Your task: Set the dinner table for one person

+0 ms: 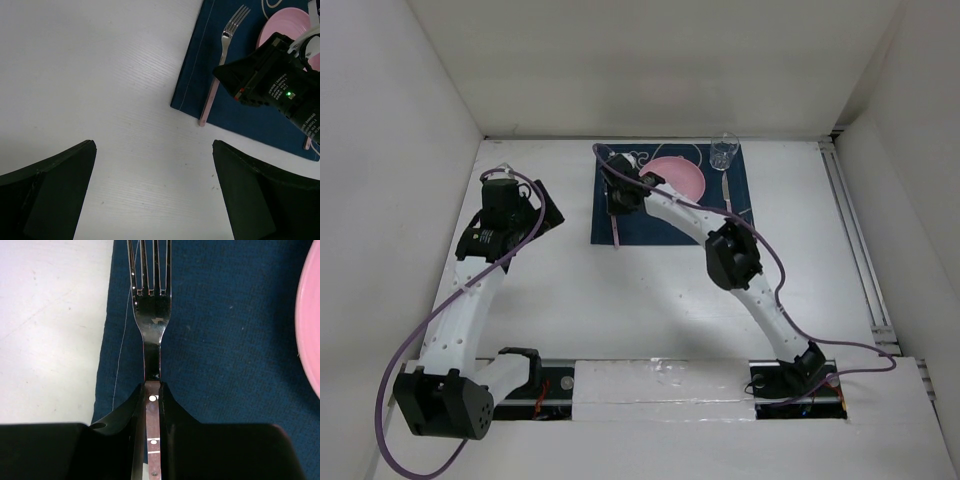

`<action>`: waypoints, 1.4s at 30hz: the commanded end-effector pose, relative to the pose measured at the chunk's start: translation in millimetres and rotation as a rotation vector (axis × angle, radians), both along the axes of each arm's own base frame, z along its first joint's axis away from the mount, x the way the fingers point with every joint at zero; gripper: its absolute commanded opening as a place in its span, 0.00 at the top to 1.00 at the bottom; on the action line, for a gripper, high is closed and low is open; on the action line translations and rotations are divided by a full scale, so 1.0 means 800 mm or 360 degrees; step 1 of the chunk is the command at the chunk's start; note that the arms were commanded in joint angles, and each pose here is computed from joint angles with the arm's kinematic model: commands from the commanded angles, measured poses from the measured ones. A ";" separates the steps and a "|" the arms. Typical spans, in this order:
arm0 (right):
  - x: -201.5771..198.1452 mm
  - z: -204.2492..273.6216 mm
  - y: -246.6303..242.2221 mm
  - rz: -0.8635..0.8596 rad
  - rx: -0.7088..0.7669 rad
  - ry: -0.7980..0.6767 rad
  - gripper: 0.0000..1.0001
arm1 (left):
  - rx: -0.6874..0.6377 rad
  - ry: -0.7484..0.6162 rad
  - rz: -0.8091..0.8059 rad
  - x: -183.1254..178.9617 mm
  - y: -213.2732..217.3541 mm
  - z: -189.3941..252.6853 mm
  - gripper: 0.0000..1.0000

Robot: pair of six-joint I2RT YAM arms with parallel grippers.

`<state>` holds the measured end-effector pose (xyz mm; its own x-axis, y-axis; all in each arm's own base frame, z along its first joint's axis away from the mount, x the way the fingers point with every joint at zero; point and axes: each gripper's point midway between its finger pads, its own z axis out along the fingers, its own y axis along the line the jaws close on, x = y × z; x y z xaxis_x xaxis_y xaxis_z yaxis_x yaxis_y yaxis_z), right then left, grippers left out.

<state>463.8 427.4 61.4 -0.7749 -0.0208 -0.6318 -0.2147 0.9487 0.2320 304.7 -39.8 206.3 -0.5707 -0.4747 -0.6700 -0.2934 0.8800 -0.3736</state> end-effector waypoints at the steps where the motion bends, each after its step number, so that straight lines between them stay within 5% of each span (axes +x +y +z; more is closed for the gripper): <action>1: 0.025 0.056 0.010 -0.0042 0.0199 -0.0089 1.00 | 0.0014 -0.0010 -0.0013 0.001 0.001 -0.001 0.00; 42: 0.067 -0.006 0.008 -0.0127 0.0410 0.0052 0.97 | -0.0017 -0.0037 -0.0049 -0.001 -0.005 0.003 0.00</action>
<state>507.5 421.9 41.3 -0.8168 0.1767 -0.5492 -0.1034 0.8918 0.4406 302.1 -44.0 200.7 -0.5898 -0.4736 -0.6541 -0.2822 0.8798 -0.3825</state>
